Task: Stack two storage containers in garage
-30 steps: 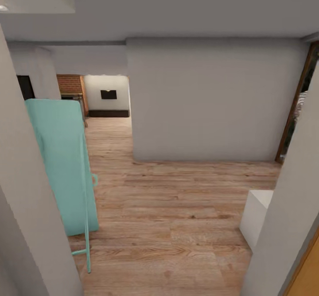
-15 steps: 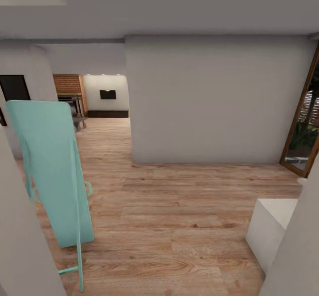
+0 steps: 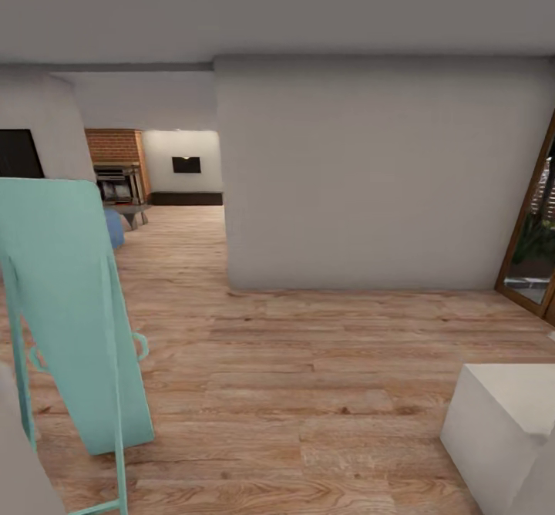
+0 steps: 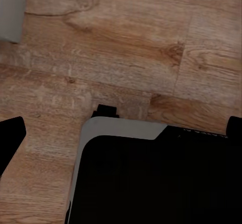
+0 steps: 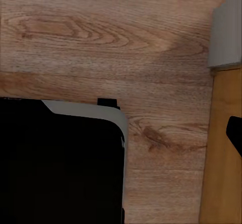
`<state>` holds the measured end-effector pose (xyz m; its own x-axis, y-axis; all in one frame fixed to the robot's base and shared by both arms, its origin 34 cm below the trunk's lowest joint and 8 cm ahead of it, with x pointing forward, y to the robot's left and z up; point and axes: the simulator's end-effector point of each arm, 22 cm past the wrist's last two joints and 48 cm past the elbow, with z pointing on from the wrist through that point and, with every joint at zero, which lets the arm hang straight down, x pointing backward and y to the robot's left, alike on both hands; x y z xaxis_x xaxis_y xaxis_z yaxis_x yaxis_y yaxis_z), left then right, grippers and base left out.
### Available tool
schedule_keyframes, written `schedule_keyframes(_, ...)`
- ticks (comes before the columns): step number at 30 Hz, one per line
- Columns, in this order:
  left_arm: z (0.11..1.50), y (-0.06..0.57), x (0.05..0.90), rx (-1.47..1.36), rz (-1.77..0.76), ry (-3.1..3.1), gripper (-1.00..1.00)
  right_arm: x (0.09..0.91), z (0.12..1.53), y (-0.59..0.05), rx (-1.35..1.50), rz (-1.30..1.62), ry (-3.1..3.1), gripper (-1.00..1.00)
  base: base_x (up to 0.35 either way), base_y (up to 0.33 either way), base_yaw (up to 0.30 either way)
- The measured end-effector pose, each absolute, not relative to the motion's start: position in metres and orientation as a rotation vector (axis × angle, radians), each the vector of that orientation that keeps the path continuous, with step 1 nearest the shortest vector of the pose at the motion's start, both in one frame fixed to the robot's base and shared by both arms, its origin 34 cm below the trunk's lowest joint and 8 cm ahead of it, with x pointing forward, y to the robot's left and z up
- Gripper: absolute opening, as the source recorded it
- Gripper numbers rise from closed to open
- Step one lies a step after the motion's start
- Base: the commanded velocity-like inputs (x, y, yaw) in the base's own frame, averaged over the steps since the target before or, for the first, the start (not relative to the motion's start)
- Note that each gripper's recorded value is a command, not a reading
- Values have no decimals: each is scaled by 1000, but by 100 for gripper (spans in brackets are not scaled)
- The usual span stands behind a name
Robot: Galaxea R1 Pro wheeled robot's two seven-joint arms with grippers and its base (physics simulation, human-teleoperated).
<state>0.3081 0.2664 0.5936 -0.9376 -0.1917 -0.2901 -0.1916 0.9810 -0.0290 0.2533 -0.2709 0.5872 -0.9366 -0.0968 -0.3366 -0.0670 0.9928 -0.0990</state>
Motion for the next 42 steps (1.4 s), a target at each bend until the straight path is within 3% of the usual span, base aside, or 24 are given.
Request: schedule_keyframes(42, 593, 263, 308, -280, -6, 2834, 100, 253, 587, -268, -111, -121, 2790, 100, 327, 0, 0)
